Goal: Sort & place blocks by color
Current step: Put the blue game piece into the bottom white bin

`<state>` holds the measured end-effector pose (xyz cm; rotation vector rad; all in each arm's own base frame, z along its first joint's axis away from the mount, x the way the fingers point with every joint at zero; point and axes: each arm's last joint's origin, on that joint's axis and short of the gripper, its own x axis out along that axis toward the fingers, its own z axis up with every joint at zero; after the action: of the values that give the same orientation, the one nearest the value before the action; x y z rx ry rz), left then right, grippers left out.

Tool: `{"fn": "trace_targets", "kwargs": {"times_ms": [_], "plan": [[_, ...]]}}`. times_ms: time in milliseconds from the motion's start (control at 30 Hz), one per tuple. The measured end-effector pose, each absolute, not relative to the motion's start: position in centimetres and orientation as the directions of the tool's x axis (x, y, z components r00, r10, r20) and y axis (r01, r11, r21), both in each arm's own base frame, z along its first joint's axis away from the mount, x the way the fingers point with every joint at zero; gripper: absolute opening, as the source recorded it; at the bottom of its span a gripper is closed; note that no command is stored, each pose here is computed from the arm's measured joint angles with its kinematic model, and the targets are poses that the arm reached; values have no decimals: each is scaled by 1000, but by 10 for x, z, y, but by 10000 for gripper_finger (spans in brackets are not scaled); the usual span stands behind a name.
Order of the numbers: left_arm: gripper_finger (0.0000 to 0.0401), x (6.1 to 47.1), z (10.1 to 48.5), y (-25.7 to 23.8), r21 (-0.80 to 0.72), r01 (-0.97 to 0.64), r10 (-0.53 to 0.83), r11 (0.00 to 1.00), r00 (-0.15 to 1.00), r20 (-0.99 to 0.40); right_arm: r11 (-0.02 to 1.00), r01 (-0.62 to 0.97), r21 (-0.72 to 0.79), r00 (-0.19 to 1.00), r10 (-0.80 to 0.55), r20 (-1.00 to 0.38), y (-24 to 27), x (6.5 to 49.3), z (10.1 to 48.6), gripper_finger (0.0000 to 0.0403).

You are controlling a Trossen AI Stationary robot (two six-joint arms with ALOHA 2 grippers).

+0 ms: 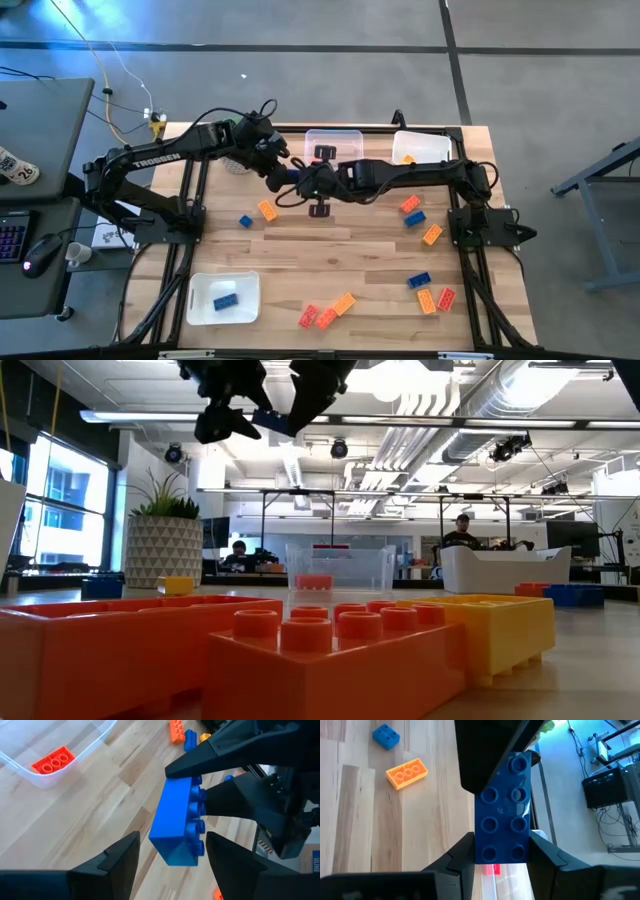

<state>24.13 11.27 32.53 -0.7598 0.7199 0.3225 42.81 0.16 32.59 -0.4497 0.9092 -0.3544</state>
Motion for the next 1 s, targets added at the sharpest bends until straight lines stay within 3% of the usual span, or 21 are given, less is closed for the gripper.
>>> {"fn": "trace_targets", "kwargs": {"times_ms": [200, 600, 833, 1000], "plan": [[192, 244, 328, 114, -506, -486, 32, 713, 743, -668, 853, 116, -510, 579, -475, -663, 2, 429, 327, 115], [89, 245, 330, 115, -493, -460, 38, 738, 758, -651, 846, 111, -521, 571, -484, -663, 1, 429, 327, 115], [88, 244, 327, 112, -457, -451, 26, 767, 733, -680, 866, 94, -491, 531, -461, -711, 2, 424, 322, 210], [79, 242, 321, 99, -446, -462, -25, 766, 673, -740, 878, 88, -470, 458, -455, -764, 3, 416, 317, 233]]}}
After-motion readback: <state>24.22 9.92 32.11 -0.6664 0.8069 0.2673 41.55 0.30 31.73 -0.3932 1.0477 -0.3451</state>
